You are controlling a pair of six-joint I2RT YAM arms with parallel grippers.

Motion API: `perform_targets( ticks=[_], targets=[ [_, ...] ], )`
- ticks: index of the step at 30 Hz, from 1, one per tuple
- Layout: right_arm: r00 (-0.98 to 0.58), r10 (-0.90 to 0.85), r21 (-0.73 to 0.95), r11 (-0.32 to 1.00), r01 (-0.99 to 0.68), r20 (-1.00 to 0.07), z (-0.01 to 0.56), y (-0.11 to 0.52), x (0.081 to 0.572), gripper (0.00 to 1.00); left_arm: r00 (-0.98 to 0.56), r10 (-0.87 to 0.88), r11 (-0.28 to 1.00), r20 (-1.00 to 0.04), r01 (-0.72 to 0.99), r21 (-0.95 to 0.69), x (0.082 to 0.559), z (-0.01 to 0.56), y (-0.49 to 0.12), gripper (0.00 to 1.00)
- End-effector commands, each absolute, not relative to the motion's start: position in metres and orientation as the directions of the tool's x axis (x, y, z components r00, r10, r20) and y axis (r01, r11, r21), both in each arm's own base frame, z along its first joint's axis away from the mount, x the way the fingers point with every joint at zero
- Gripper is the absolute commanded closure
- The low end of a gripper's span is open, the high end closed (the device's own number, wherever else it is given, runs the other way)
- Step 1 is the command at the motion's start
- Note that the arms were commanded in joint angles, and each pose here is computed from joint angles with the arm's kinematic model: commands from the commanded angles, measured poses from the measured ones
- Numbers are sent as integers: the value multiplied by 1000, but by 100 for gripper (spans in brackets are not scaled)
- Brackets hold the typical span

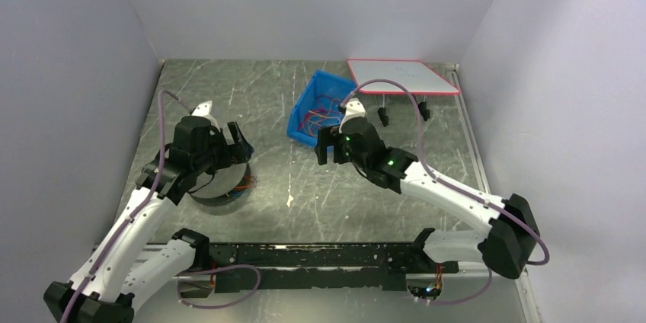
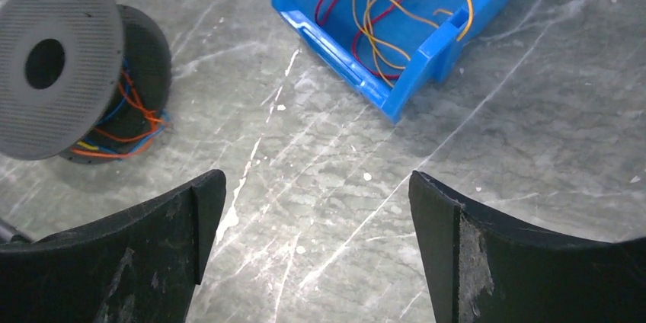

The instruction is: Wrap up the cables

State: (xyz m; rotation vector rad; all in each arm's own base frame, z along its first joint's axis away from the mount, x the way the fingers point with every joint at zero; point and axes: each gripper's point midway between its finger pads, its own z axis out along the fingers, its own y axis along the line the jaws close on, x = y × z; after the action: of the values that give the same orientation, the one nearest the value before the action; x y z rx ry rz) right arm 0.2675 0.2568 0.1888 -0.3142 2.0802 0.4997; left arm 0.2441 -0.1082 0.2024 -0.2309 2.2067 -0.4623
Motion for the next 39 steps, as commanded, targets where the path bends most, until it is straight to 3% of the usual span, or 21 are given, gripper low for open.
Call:
perform_targets(
  ticks=[1, 18, 25, 39],
  targets=[
    [-505, 51, 248, 911, -331, -862, 199, 268, 287, 7, -669, -333, 901, -664, -19, -433, 238, 189, -115, 7],
    [-553, -28, 263, 859, -440, -832, 174, 373, 272, 10, -624, -445, 895, -642, -280, -348, 232, 173, -75, 7],
    [-549, -30, 248, 871, -424, -835, 169, 367, 265, 6, -612, -463, 885, -641, -353, -303, 243, 148, -68, 0],
    [-558, -54, 225, 880, -419, -828, 154, 335, 247, 2, -663, -439, 891, -606, -408, -199, 264, 98, -68, 0]
  ],
)
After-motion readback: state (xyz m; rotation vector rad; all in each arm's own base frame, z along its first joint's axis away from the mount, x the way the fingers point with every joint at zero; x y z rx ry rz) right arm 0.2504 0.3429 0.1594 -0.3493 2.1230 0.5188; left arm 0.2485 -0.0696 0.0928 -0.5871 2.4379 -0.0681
